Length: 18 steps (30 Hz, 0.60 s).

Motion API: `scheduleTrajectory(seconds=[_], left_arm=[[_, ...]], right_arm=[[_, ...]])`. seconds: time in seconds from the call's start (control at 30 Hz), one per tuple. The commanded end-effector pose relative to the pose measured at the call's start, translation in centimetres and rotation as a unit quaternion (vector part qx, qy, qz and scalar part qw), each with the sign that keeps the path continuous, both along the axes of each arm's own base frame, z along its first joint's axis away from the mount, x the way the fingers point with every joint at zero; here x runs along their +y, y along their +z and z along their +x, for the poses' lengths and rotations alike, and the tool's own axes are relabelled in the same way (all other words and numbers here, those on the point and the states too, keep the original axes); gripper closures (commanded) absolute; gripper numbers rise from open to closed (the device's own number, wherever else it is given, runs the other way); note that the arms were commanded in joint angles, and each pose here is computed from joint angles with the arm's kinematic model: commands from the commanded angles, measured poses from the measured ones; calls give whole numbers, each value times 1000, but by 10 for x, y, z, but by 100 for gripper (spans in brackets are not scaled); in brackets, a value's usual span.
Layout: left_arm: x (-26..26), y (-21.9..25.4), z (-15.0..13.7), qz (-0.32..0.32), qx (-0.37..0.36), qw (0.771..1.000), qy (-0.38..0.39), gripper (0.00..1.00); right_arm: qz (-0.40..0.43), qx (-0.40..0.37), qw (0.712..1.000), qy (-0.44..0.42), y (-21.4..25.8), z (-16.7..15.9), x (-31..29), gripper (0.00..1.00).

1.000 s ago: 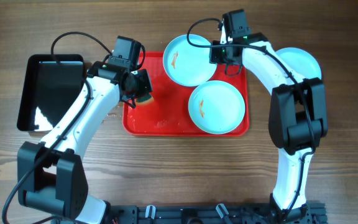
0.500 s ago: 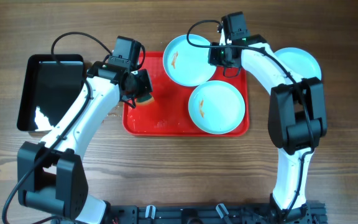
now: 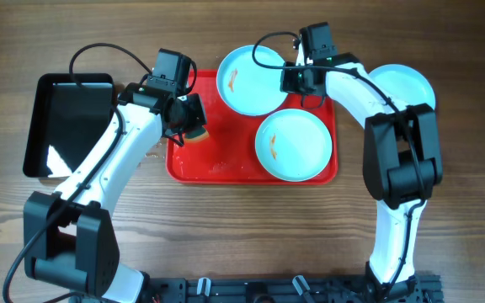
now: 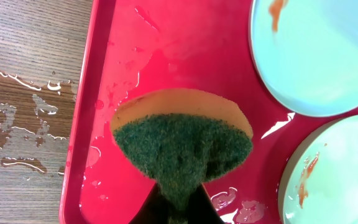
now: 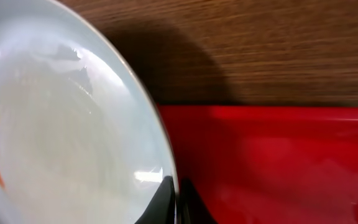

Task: Clean dirty plates on tray and stack at the side
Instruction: 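Move the right gripper back to the top plate on the red tray, then grip the rim of the top plate with the right gripper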

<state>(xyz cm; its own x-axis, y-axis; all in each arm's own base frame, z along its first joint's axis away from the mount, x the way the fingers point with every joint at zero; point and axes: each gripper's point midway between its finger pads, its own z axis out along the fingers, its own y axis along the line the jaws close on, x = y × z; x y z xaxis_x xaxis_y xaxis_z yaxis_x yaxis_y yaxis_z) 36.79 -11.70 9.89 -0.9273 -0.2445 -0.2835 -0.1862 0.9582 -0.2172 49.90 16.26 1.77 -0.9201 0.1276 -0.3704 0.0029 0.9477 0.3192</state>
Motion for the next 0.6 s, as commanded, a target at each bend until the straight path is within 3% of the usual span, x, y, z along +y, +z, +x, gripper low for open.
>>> scheduleTrajectory(seconds=[0.0, 0.27, 0.57], left_arm=[[-2, 0, -2, -7, 1, 1000, 0, 96], [-2, 0, -2, -7, 1, 1000, 0, 96], [-2, 0, -2, -6, 1, 1000, 0, 96]], right_arm=[[48, 25, 998, 30, -8, -11, 22, 96], [155, 54, 984, 70, 12, -25, 65, 96], [102, 87, 987, 93, -2, -57, 92, 96]])
